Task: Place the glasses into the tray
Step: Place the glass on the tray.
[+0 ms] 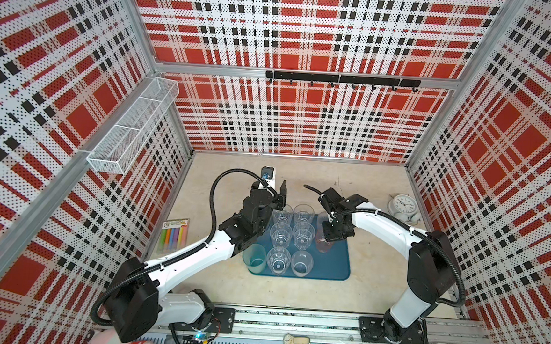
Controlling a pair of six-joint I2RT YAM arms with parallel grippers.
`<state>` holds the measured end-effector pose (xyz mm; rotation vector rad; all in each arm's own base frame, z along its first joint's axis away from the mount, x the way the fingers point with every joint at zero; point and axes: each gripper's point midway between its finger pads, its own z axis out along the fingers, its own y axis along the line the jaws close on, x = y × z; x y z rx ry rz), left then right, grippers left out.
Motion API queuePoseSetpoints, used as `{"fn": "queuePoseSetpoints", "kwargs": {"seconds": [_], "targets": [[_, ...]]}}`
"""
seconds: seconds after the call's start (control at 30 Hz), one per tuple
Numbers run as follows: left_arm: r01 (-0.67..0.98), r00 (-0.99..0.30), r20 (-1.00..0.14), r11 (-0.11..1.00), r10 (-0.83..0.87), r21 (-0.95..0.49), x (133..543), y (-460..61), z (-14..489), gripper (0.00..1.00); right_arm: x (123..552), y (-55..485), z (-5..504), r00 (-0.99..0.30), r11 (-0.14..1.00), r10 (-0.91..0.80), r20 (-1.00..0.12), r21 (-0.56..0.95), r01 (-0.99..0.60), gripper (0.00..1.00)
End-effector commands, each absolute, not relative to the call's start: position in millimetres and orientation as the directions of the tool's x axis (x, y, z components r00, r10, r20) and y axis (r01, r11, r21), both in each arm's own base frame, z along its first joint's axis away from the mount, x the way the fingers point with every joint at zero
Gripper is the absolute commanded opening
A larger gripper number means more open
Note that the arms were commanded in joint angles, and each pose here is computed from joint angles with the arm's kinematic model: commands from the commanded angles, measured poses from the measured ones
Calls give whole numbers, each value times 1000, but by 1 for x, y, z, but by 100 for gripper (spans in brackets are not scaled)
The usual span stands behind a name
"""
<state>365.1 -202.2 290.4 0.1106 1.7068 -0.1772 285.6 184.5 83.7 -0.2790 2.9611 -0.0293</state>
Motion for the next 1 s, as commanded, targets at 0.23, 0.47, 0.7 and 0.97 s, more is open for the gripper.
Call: {"fn": "queuePoseSetpoints", "kwargs": {"seconds": [0.23, 0.47, 0.7, 0.97], "targets": [[163, -123, -991, 984, -51, -71, 364, -196, 295, 66, 285, 183, 89, -965, 982, -189, -181, -45, -184, 29], [157, -118, -991, 985, -56, -75, 364, -194, 296, 66, 289, 182, 116, -953, 979, -204, -225, -48, -198, 38], [122, -112, -991, 989, -76, -89, 376, -174, 303, 66, 302, 178, 169, -903, 982, -184, -388, -35, -185, 49], [36, -110, -973, 977, -204, -209, 393, -126, 309, 65, 331, 172, 218, -786, 992, -109, -608, -20, -123, 58]]}}
